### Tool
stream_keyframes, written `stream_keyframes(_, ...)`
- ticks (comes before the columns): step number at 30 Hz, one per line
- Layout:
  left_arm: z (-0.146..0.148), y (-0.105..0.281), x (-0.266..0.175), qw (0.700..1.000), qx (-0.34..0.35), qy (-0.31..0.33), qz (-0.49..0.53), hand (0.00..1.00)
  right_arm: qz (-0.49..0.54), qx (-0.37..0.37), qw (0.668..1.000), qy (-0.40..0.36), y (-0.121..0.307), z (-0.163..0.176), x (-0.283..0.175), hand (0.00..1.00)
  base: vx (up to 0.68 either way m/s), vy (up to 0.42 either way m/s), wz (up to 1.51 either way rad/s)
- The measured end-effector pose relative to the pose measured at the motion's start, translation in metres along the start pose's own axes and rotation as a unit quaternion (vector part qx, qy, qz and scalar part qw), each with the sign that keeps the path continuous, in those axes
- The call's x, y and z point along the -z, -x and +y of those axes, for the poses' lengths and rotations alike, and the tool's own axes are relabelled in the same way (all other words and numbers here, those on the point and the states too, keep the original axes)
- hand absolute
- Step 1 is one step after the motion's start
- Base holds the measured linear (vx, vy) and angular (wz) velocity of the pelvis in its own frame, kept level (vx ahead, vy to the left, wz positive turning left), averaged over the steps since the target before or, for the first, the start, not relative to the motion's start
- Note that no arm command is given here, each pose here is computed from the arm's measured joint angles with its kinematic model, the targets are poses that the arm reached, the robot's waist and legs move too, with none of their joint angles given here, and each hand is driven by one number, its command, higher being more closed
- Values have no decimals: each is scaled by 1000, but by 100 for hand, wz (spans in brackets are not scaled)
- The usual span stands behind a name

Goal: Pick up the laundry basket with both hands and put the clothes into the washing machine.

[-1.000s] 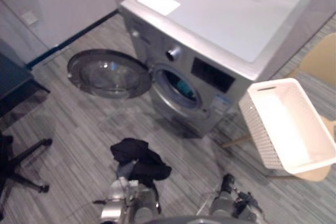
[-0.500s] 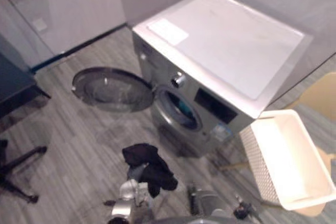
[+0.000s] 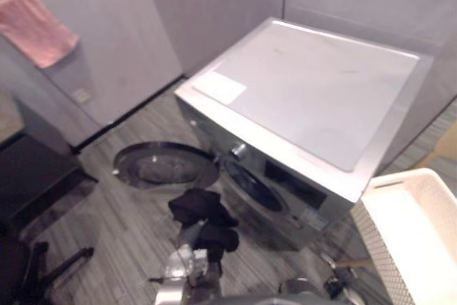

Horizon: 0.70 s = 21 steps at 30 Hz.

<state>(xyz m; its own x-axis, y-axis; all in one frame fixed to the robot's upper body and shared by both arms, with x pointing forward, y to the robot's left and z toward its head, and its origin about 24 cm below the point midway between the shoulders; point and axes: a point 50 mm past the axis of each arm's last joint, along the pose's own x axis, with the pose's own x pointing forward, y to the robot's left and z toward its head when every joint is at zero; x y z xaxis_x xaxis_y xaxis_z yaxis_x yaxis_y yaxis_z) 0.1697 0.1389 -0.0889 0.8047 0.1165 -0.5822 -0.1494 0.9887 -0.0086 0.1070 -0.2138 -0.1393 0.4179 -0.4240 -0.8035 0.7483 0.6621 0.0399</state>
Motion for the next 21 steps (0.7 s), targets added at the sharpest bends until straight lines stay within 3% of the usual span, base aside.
stream_keyframes(4,-12,-3,-3,1000,19,-15,-7,100,-7,2,1000,25,-4,-1,-5,0,279,312,-79)
stream_keyframes(7,-13,-7,6,999,18,-27,18,100,-3,44,998,43,-13,-19,-15,0,311,715,-130)
stream_keyframes(11,16,-17,8,996,-4,-88,31,100,73,65,995,14,-7,-21,21,0,80,518,-71)
stream_keyframes(14,29,-21,-2,992,-8,-126,16,100,89,77,993,-8,-5,-25,29,0,-19,255,-65)
stream_keyframes(21,37,-25,-9,991,-18,-134,8,100,59,53,996,27,-12,-15,9,0,-108,98,-94)
